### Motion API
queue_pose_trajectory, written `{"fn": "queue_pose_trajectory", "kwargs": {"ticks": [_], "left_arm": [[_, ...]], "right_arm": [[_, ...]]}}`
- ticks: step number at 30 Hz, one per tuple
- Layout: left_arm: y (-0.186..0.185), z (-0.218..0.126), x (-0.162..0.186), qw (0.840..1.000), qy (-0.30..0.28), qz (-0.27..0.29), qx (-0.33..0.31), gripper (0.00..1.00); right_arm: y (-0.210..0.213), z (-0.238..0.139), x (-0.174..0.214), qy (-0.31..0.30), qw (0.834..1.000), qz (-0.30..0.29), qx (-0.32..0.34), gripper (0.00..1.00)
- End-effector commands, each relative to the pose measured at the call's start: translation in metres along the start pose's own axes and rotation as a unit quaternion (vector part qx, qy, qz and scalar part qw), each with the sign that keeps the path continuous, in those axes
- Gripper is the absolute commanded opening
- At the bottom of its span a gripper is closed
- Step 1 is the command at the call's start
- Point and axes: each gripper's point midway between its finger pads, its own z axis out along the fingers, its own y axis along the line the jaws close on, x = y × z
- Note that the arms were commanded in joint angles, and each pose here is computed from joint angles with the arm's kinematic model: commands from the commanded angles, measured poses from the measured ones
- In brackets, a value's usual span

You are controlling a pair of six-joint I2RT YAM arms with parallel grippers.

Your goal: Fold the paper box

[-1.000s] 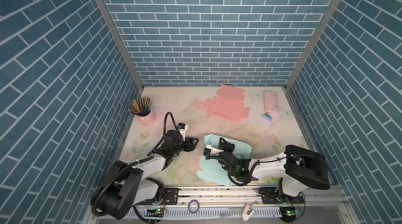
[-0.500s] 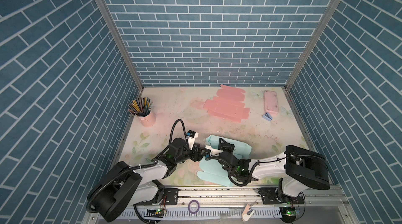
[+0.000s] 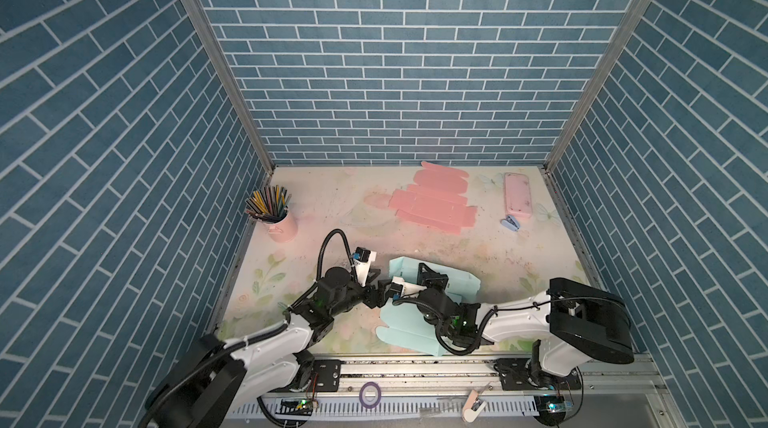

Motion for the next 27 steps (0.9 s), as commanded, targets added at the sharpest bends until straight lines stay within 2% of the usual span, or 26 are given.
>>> {"fn": "queue_pose_trajectory", "kwargs": {"ticks": [1, 4, 6, 10, 12, 14, 20, 27], "left_arm": [[-0.014, -0.022, -0.023, 0.999, -0.032, -0.002, 0.015, 0.85], [0.004, -0.041, -0.043, 0.998, -0.049, -0.013, -0.040, 0.88], [0.027, -0.044, -0.049, 0.995, -0.046, -0.047, -0.078, 0.87], [0.067, -0.024, -0.045, 0.988, -0.030, -0.131, -0.082, 0.71], [0.077, -0.009, -0.044, 0.988, -0.018, -0.129, -0.078, 0.63], [0.083, 0.008, -0.043, 0.990, -0.005, -0.124, -0.068, 0.60], [0.065, 0.037, -0.023, 0.996, 0.034, -0.083, -0.020, 0.62], [0.041, 0.042, -0.002, 0.996, 0.049, -0.069, 0.015, 0.65]], "right_arm": [[-0.009, -0.003, 0.001, -0.001, 1.000, 0.023, 0.001, 0.00], [-0.008, -0.002, 0.001, 0.001, 1.000, 0.020, 0.002, 0.00], [-0.007, -0.001, 0.001, 0.002, 1.000, 0.016, 0.003, 0.00], [-0.005, 0.002, 0.001, 0.008, 1.000, 0.007, 0.007, 0.00], [-0.005, 0.002, 0.000, 0.008, 1.000, 0.004, 0.009, 0.00], [-0.007, 0.002, 0.000, 0.009, 1.000, 0.001, 0.011, 0.00], [-0.007, 0.000, 0.001, 0.007, 1.000, 0.002, 0.009, 0.00], [-0.002, 0.003, 0.000, 0.007, 1.000, 0.000, 0.005, 0.00]]}}
